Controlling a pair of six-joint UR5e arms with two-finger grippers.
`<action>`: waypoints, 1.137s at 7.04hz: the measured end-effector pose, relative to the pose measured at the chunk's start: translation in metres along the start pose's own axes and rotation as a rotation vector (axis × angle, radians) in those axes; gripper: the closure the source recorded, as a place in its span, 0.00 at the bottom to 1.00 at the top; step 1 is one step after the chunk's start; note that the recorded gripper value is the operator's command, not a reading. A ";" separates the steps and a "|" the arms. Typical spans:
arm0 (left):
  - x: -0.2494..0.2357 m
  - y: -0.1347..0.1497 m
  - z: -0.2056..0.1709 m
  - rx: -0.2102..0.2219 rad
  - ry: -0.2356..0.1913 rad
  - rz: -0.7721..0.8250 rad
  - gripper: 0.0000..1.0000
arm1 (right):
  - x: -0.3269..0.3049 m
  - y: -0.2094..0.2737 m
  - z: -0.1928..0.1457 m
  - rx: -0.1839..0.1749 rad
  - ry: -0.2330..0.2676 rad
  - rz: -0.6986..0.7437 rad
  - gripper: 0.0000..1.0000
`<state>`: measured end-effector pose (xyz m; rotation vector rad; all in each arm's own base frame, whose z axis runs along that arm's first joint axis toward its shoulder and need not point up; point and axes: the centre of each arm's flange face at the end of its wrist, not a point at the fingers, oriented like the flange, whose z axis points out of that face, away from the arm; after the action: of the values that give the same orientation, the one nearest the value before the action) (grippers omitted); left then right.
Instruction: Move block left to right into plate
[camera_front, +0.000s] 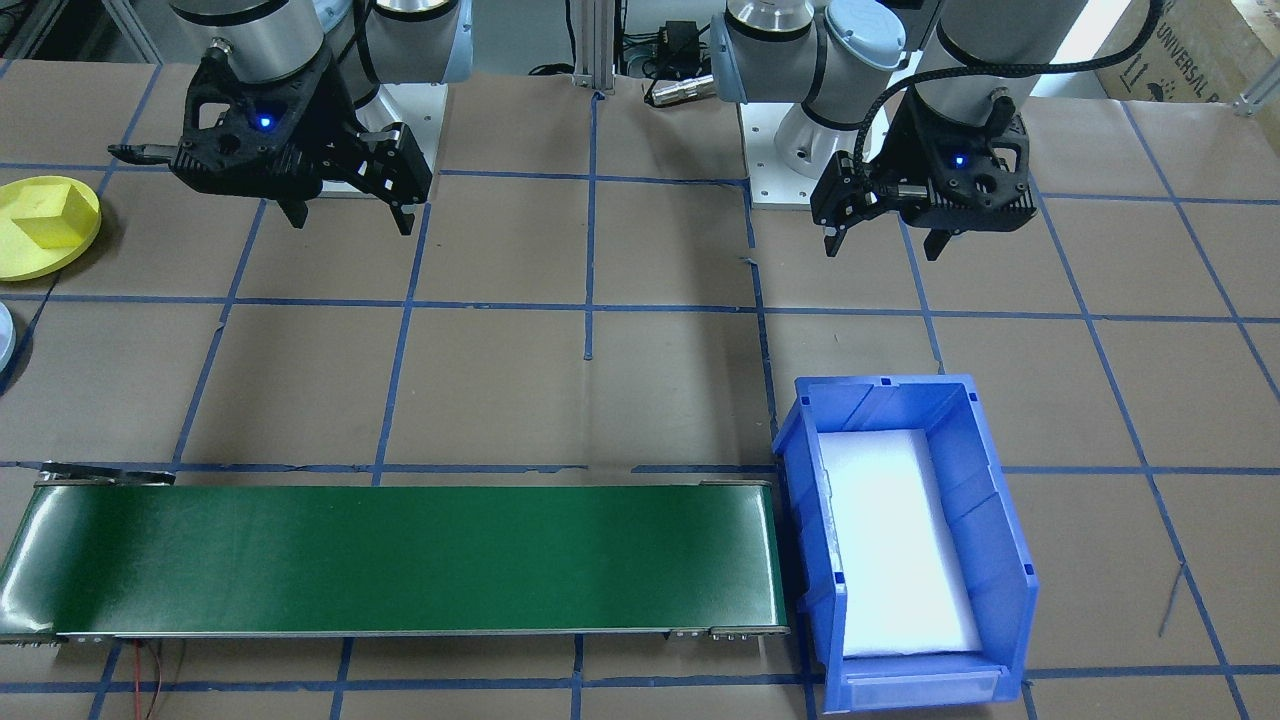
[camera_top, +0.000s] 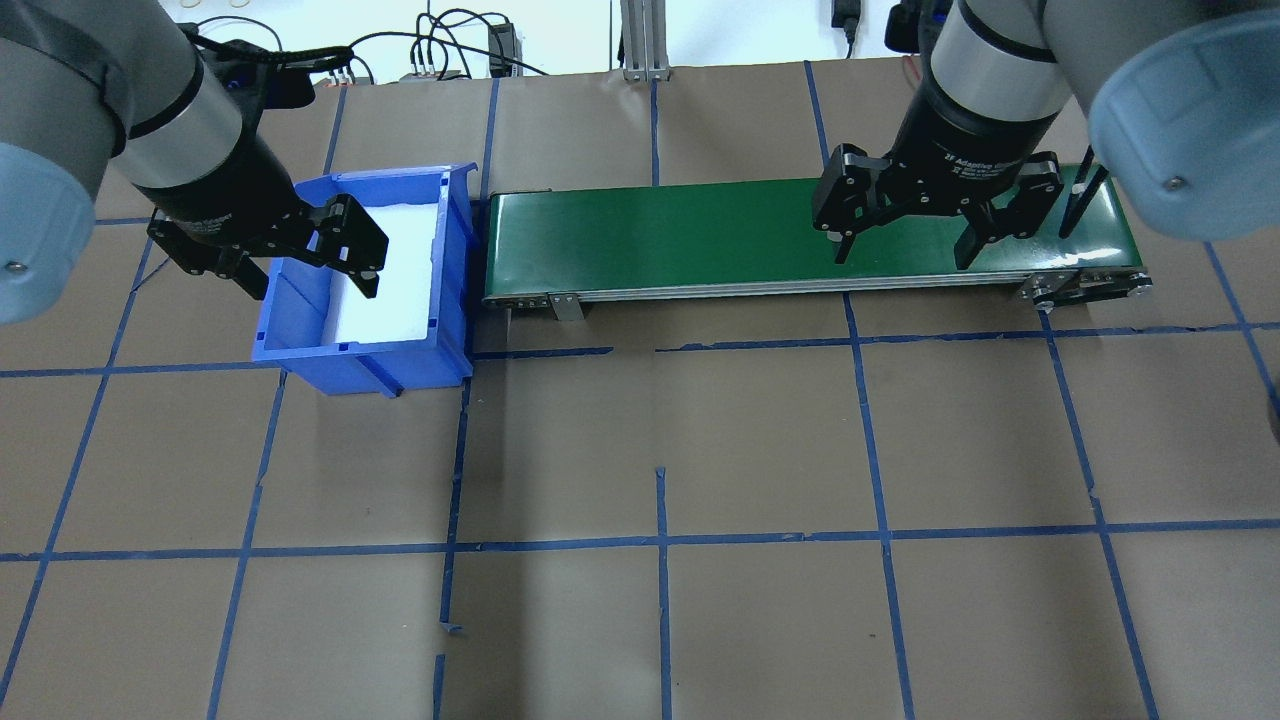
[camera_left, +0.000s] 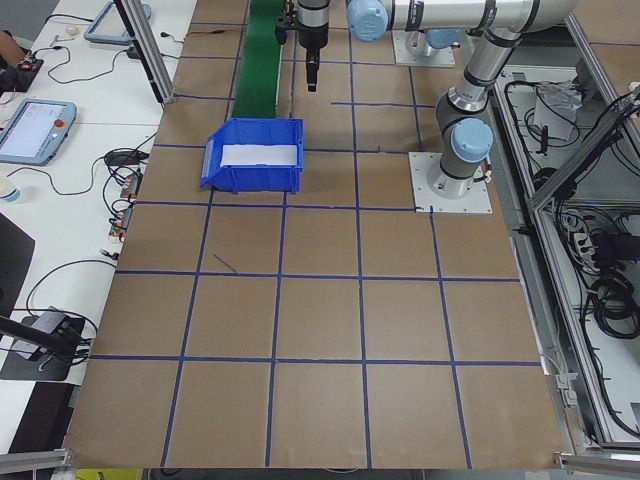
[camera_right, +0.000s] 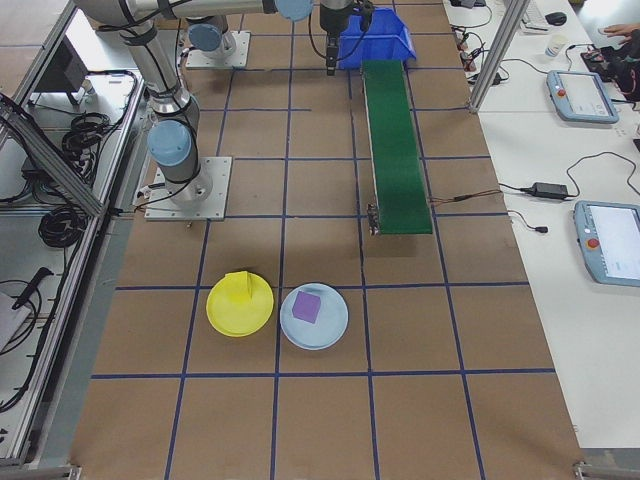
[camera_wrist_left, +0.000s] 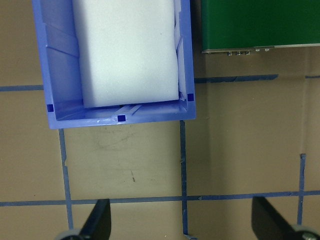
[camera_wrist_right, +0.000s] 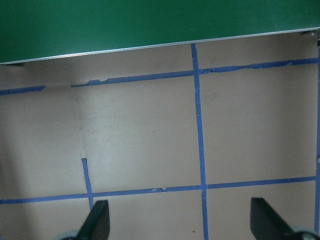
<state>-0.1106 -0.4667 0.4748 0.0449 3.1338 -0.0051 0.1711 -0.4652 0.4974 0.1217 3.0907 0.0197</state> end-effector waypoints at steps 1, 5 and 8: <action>0.000 0.000 0.000 -0.001 -0.001 0.001 0.00 | 0.004 -0.002 -0.004 0.003 -0.003 -0.018 0.00; 0.001 0.001 0.000 -0.001 -0.001 0.002 0.00 | 0.015 -0.006 -0.022 0.041 0.073 -0.111 0.00; 0.001 0.001 0.000 -0.002 -0.002 0.003 0.00 | 0.016 -0.006 -0.022 0.043 0.072 -0.112 0.00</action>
<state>-0.1117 -0.4657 0.4751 0.0489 3.1319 -0.0020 0.1538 -0.4701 0.5187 -0.0513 3.1654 -0.0472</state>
